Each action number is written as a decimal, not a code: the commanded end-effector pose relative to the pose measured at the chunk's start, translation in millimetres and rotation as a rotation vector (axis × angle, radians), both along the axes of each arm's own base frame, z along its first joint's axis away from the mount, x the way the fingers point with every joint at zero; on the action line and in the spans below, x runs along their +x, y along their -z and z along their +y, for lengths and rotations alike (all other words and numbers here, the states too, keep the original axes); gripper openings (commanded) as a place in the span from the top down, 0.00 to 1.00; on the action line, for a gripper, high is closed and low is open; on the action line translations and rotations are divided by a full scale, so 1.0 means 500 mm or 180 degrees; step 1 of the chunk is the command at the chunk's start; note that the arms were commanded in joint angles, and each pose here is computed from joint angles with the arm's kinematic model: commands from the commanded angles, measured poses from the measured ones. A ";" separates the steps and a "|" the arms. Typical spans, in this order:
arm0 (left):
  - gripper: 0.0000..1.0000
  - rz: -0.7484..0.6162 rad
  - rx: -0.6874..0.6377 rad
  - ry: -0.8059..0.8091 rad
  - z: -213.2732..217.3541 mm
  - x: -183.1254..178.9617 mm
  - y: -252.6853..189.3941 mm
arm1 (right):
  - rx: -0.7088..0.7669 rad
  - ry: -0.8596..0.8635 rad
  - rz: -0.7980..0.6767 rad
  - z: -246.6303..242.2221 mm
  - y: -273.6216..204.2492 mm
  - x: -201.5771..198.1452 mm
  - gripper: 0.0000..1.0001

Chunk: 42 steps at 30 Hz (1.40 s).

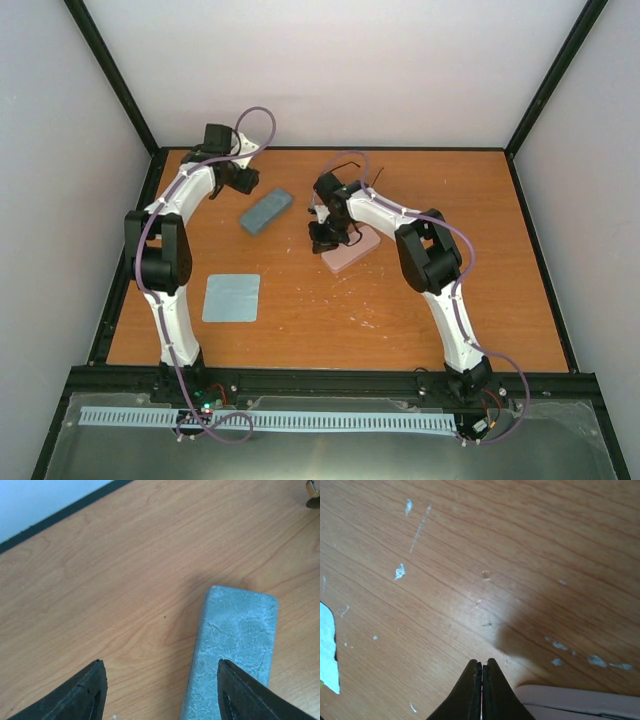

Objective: Organize the sunglasses
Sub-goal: Move the sunglasses case at the center of the board.

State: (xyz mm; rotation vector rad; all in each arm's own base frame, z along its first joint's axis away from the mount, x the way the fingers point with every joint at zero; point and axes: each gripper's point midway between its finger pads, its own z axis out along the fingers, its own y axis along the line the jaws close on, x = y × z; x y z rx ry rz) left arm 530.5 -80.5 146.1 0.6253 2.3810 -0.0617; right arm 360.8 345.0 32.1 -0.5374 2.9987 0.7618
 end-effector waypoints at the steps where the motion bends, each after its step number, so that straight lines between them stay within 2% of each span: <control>1: 0.40 -0.0043 -0.0101 0.0000 0.000 -0.008 -0.011 | -0.0282 0.0011 0.0126 -0.036 0.022 -0.017 0.97; 7: 0.42 0.0008 -0.0239 0.0028 -0.014 -0.011 -0.005 | -0.0535 0.0136 0.0308 -0.108 0.062 -0.069 0.97; 11: 0.43 0.0036 -0.0326 0.0069 -0.024 -0.012 0.000 | -0.0549 0.0359 0.0304 -0.160 0.057 -0.075 0.97; 19: 0.43 0.0067 -0.0348 0.0100 -0.028 -0.014 0.009 | -0.0450 0.0714 0.0094 -0.203 0.046 -0.004 0.95; 27: 0.44 0.0076 -0.0371 0.0092 -0.030 -0.019 0.010 | -0.0272 0.0595 -0.0021 -0.160 0.031 0.058 0.95; 34: 0.44 0.0079 -0.0390 0.0082 -0.030 -0.022 0.014 | -0.0381 0.0500 -0.0035 -0.155 0.055 0.075 0.95; 42: 0.44 0.0095 -0.0424 0.0099 -0.033 -0.026 0.019 | -0.0622 0.1073 -0.0170 -0.220 0.063 0.116 0.97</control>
